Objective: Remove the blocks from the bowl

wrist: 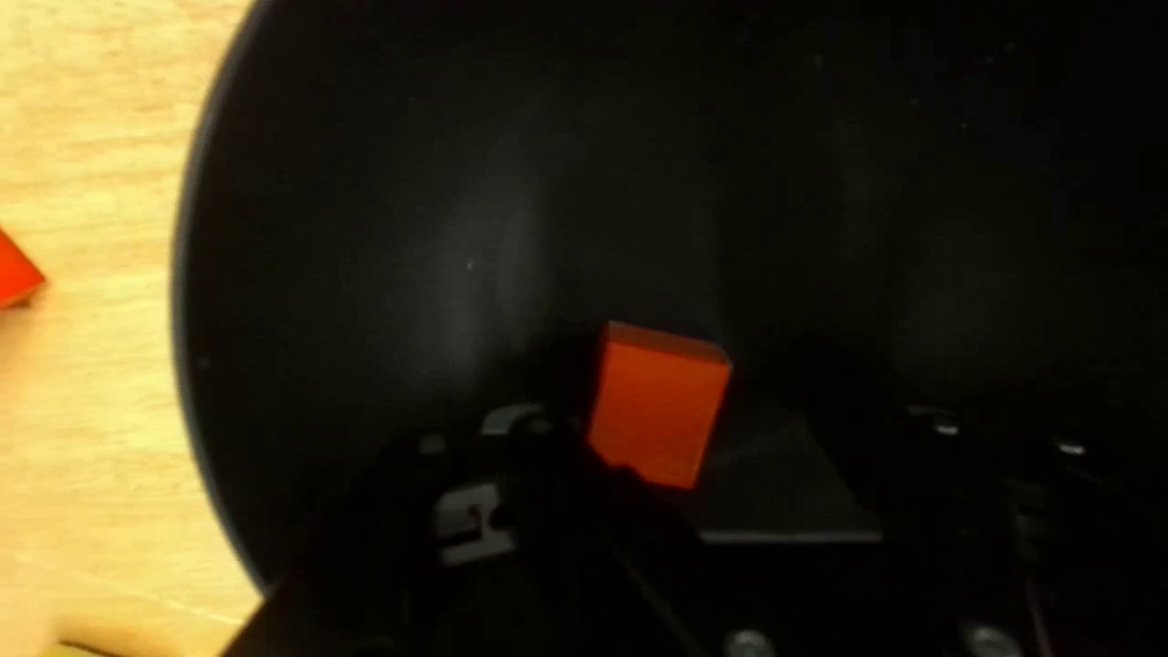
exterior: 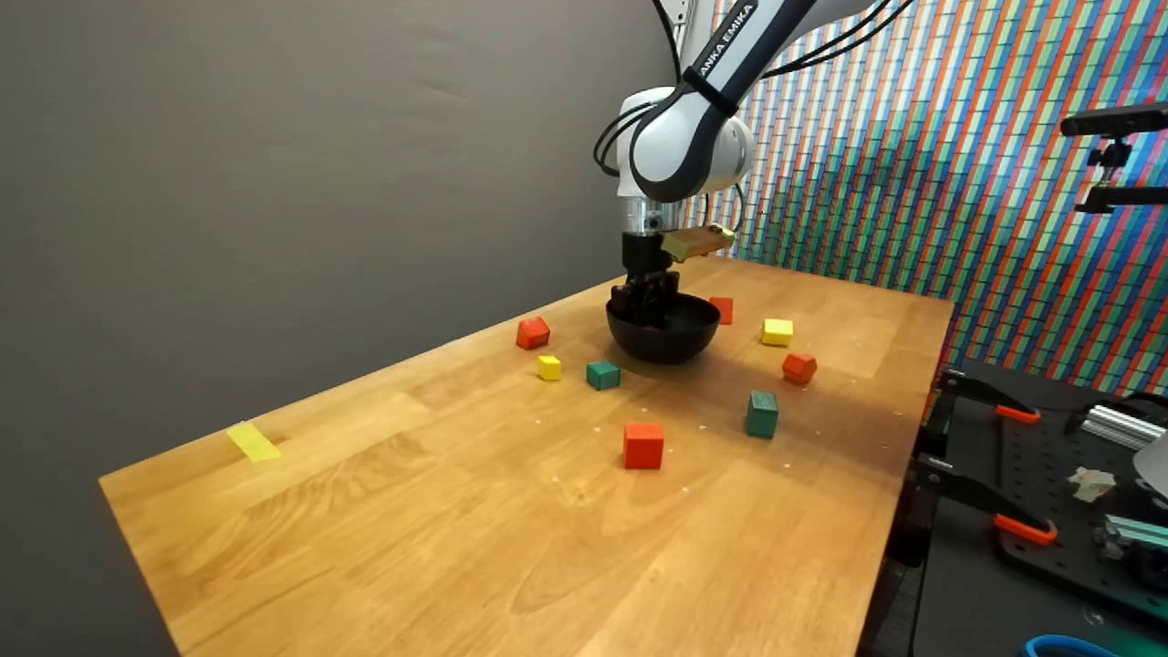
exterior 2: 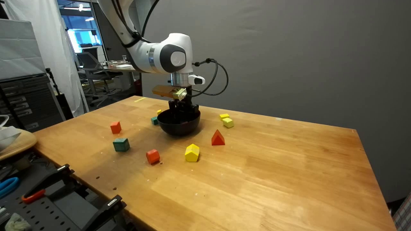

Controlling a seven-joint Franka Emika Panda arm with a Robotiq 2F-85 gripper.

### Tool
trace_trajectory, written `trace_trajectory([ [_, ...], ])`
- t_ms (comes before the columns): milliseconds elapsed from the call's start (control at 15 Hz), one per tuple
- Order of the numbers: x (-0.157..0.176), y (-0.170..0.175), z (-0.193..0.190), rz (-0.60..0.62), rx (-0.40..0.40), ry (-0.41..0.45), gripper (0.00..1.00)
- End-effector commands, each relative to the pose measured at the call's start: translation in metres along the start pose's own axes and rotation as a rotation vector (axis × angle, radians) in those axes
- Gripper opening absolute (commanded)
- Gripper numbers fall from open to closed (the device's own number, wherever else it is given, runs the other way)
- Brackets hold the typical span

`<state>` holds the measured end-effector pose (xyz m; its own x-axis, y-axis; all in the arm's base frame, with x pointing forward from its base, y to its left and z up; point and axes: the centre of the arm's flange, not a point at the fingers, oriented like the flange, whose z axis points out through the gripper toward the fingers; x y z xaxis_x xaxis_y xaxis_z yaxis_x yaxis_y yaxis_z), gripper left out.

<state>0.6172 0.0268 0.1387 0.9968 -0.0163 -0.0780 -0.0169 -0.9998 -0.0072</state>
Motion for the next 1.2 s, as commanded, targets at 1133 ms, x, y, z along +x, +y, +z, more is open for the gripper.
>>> trace_trajectory([
  [1133,0.077,-0.048,-0.118,-0.169,-0.143,0.336,0.16],
])
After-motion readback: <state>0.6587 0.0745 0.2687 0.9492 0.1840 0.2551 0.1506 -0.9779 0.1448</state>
